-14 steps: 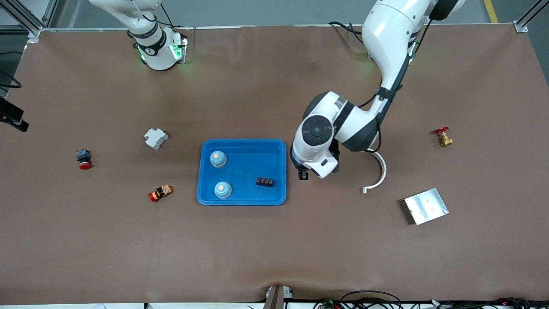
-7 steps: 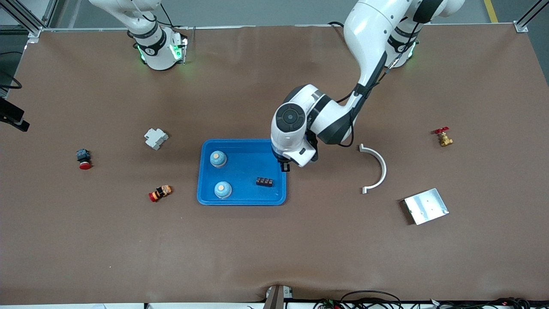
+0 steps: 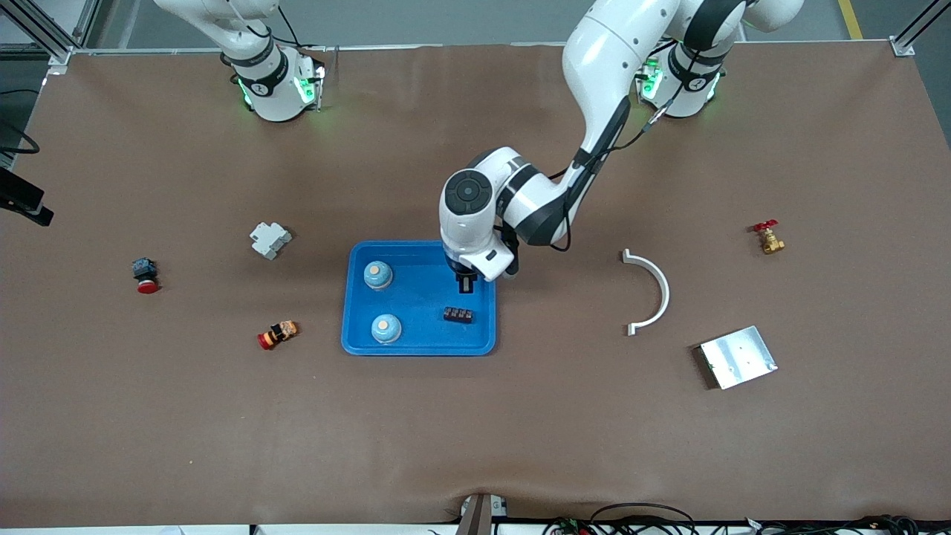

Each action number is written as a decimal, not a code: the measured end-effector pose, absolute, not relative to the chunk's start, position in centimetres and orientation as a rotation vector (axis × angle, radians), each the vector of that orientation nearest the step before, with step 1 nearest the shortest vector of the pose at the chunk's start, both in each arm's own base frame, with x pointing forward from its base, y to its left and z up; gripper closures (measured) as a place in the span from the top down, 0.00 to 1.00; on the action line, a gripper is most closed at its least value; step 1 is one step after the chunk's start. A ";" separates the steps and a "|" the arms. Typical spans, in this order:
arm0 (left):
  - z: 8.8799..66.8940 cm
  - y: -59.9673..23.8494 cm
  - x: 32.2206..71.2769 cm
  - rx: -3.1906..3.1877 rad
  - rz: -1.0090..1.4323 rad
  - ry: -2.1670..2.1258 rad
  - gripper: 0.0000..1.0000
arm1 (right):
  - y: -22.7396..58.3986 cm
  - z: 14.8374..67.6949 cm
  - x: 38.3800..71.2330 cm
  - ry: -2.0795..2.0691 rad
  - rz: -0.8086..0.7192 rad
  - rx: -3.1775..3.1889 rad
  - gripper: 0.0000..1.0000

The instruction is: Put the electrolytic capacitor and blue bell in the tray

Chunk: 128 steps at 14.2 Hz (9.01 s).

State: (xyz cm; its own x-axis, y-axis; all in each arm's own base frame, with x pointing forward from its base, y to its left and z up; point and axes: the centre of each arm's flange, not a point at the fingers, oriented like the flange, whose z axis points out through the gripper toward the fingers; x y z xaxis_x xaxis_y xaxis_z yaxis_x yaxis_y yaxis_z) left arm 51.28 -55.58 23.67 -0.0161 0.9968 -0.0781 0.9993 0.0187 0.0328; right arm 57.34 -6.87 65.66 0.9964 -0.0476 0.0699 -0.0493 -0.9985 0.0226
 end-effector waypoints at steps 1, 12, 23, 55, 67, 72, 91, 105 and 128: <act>23.1 -55.8 51.2 2.147 -0.042 2.175 0.34 | -6.9 65.6 57.3 -0.076 0.107 3.115 1.00; 18.6 -57.3 49.4 2.249 0.040 2.051 0.34 | -7.0 65.3 57.5 -0.080 0.099 3.116 1.00; 17.8 -57.5 49.0 2.298 0.083 2.035 0.61 | -6.9 65.1 57.6 -0.080 0.093 3.117 1.00; 45.3 -27.4 65.4 3.164 0.025 -0.161 1.00 | -6.8 65.0 57.7 -0.077 0.093 3.117 1.00; 51.7 -12.8 67.6 3.155 0.092 -0.091 1.00 | -6.8 65.0 57.7 -0.077 0.093 3.117 1.00; 54.1 -10.5 66.4 3.159 0.053 -0.043 1.00 | -6.8 65.0 57.7 -0.077 0.093 3.117 1.00; 60.7 -9.6 61.4 3.139 -0.028 -0.140 1.00 | -6.8 65.0 57.7 -0.076 0.093 3.117 1.00; 62.1 -7.2 61.0 3.186 0.007 -0.092 1.00 | -6.8 65.0 57.7 -0.076 0.093 3.117 1.00; 62.2 -8.1 60.8 3.181 0.010 -0.134 1.00 | -6.8 65.0 57.7 -0.076 0.093 3.117 1.00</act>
